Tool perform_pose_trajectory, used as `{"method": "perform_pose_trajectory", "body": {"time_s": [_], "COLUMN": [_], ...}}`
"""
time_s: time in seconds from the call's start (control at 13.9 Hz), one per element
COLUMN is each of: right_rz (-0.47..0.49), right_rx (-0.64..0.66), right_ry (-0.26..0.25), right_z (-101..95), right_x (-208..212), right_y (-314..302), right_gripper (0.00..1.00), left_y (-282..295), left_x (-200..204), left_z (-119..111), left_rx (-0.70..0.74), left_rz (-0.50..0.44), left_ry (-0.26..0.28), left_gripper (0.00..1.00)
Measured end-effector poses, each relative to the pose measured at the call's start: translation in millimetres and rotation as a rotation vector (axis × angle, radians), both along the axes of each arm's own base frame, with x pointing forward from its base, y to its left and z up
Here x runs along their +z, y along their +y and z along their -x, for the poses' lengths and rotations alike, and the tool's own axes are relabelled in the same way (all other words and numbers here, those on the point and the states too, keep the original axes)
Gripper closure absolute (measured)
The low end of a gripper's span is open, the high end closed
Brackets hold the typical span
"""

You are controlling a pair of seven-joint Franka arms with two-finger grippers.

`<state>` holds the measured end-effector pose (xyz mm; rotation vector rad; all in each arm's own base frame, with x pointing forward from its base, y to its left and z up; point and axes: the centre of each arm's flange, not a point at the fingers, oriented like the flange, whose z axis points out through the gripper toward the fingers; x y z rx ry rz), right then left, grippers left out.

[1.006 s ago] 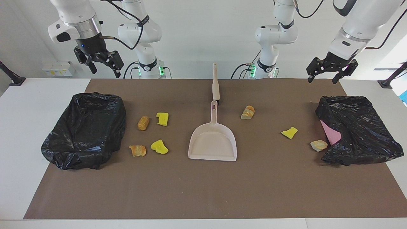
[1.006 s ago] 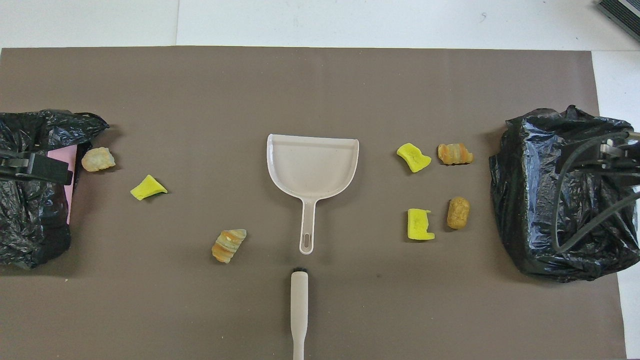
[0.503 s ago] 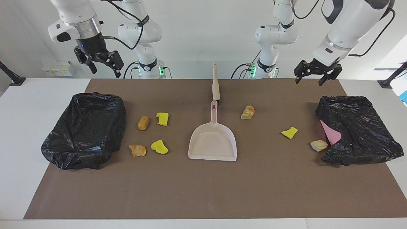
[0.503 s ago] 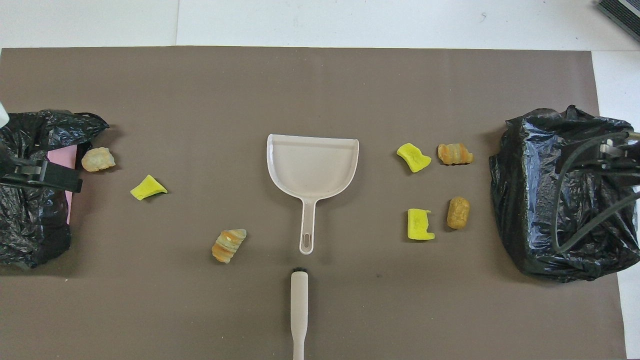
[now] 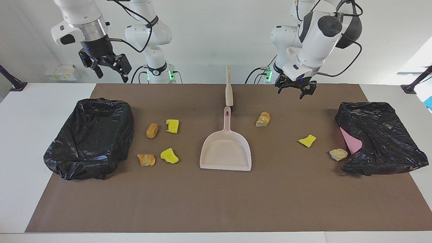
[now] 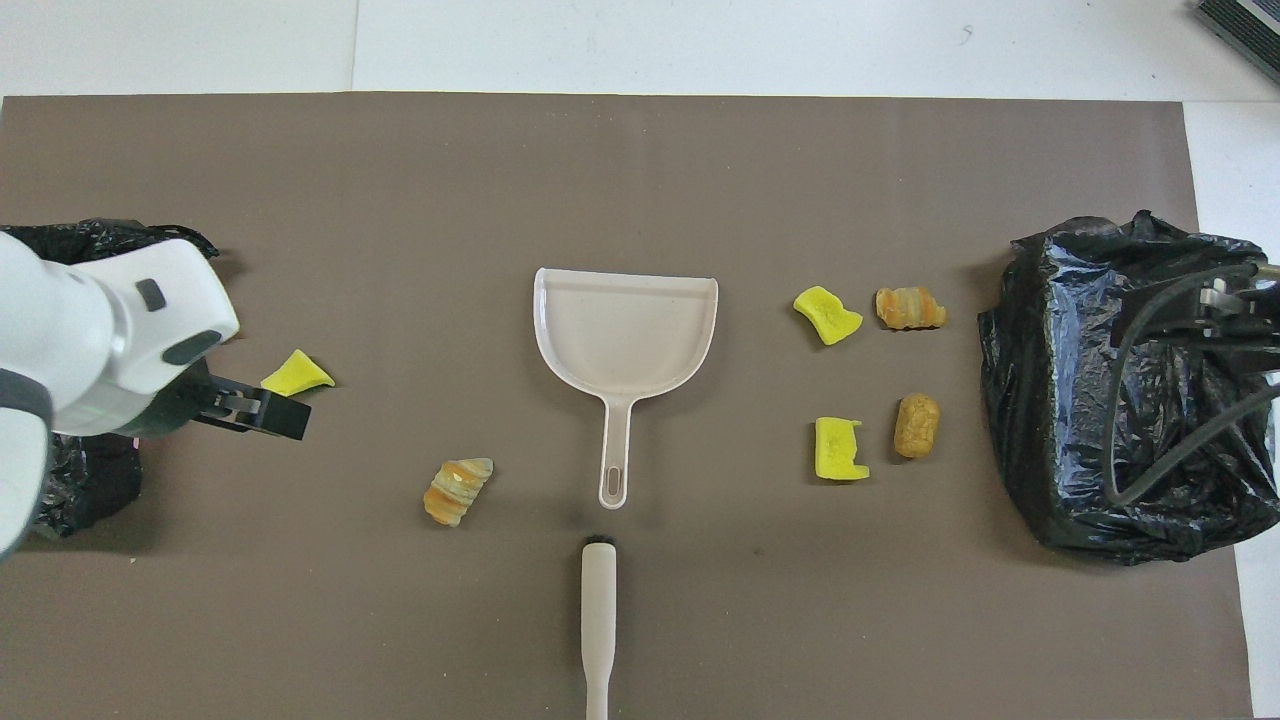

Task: Sweep and dump trash in bin
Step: 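Grasp the dustpan with the right gripper while the left gripper takes the brush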

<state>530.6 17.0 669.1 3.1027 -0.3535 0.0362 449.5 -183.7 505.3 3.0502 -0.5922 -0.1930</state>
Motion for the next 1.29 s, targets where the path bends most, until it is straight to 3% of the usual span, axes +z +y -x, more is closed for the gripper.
{"method": "perform_pose_trajectory", "body": {"time_s": [0.36,0.86,1.29], "right_rz": [-0.002,-0.016,-0.022], "right_rx": [0.077,0.085,0.081], "right_ry": [-0.028,-0.047,-0.028], "right_z": [-13.9,-52.7,-51.4], "right_x": [-16,-90,-164], "right_y": [41,150,265], "right_gripper": [0.00,0.00,0.00], "left_y": [-84,-176,-202], "left_x": [-47,-116,-168], "left_z": [58,166,256], "left_rx": [0.015,0.094,0.086], "left_rz": [-0.027,-0.012,-0.013], "left_ry": [-0.004,-0.072,-0.086], "left_gripper": [0.00,0.00,0.00]}}
